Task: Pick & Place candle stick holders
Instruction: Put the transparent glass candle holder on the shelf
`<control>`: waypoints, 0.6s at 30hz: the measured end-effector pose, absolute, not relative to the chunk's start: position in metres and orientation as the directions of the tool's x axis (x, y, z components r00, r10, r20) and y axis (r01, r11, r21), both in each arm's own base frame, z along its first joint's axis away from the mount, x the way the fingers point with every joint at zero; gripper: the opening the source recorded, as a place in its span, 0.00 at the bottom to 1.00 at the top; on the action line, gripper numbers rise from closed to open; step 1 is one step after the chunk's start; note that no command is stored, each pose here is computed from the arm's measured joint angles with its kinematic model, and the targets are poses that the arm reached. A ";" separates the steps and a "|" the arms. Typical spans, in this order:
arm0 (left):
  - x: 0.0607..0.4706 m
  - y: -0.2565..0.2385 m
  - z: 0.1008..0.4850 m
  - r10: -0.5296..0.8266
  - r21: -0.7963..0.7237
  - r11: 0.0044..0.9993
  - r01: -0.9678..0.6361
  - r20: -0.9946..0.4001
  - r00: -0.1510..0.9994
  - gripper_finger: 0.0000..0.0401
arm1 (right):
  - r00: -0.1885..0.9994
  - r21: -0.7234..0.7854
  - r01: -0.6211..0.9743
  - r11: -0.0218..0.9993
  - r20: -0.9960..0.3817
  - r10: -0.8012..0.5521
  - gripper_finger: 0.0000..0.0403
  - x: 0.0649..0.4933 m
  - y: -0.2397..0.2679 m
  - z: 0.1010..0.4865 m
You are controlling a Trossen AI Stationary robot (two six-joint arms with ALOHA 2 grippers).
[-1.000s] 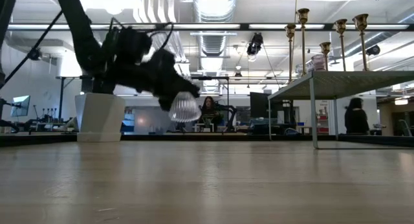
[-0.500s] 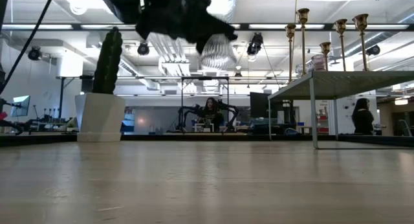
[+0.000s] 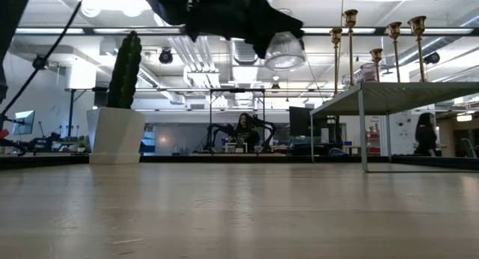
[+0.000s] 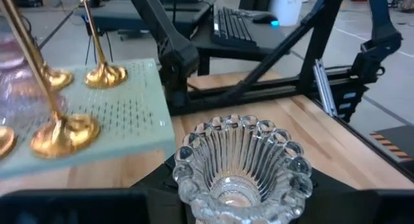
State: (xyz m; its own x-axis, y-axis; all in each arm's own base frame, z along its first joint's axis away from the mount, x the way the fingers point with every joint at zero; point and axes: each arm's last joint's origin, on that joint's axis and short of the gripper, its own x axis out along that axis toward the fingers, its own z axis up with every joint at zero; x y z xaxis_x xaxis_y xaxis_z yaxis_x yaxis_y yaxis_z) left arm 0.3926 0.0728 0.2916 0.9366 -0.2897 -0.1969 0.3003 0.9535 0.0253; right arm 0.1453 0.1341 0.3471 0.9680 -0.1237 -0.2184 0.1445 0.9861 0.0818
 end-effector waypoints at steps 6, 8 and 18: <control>0.421 0.074 0.292 -0.333 0.023 0.939 0.343 -0.185 0.925 0.32 | 0.937 0.068 0.190 0.979 -0.311 -0.160 0.26 0.143 0.131 0.350; 0.425 0.073 0.291 -0.362 0.015 0.928 0.372 -0.193 0.912 0.32 | 0.924 0.047 0.189 0.981 -0.347 -0.161 0.26 0.143 0.131 0.351; 0.424 0.056 0.285 -0.591 -0.087 0.802 0.591 -0.252 0.766 0.32 | 0.859 -0.060 0.138 0.989 -0.490 -0.150 0.27 0.179 0.122 0.357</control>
State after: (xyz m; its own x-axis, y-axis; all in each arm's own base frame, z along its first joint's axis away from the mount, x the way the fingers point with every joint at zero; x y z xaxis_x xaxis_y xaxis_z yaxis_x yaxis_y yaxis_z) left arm 0.4241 0.0559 0.2852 0.7662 -0.5911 -0.2522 0.5905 0.8024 -0.0867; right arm 0.1787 0.1221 0.3567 0.8586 -0.1497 -0.4904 0.1380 0.9886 -0.0603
